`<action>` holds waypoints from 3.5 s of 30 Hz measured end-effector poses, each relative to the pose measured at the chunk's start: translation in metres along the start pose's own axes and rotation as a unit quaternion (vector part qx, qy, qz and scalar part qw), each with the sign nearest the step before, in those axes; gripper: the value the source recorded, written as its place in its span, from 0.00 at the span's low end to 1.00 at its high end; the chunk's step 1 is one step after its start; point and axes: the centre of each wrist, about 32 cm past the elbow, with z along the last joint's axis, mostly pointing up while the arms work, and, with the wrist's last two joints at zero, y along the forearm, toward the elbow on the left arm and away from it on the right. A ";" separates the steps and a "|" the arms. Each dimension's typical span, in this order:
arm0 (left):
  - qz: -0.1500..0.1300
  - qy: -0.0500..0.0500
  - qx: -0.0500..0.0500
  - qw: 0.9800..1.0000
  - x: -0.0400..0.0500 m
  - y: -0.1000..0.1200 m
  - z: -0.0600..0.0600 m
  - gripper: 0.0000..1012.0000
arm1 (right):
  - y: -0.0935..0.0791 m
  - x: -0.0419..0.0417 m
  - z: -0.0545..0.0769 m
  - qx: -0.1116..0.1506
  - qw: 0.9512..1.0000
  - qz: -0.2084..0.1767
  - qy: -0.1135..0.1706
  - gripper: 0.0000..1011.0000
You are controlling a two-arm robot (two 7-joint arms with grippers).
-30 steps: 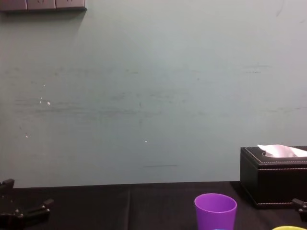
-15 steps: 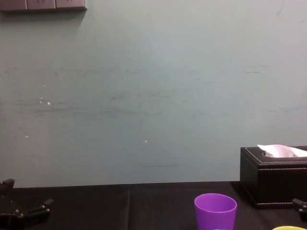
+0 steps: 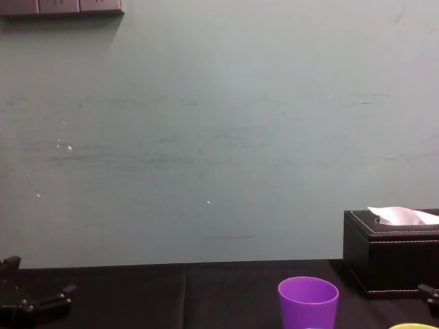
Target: Stack the three plastic cups sequentially using one hand.
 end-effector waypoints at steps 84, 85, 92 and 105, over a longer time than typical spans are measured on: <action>0.000 0.000 0.000 1.000 0.0000 0.000 0.000 1.00 | -0.005 0.0015 0.003 0.015 1.000 -0.003 0.008 0.99; 0.000 0.000 0.000 1.000 0.0000 0.000 0.000 1.00 | -0.006 0.0019 0.004 0.017 1.000 -0.003 0.009 0.99; 0.000 0.000 0.000 1.000 0.0000 0.000 0.000 1.00 | -0.014 0.0036 0.009 0.029 0.999 0.000 0.016 0.99; 0.000 0.000 0.000 1.000 0.0000 0.000 0.000 1.00 | -0.053 0.0117 0.010 0.021 0.998 0.025 0.051 0.99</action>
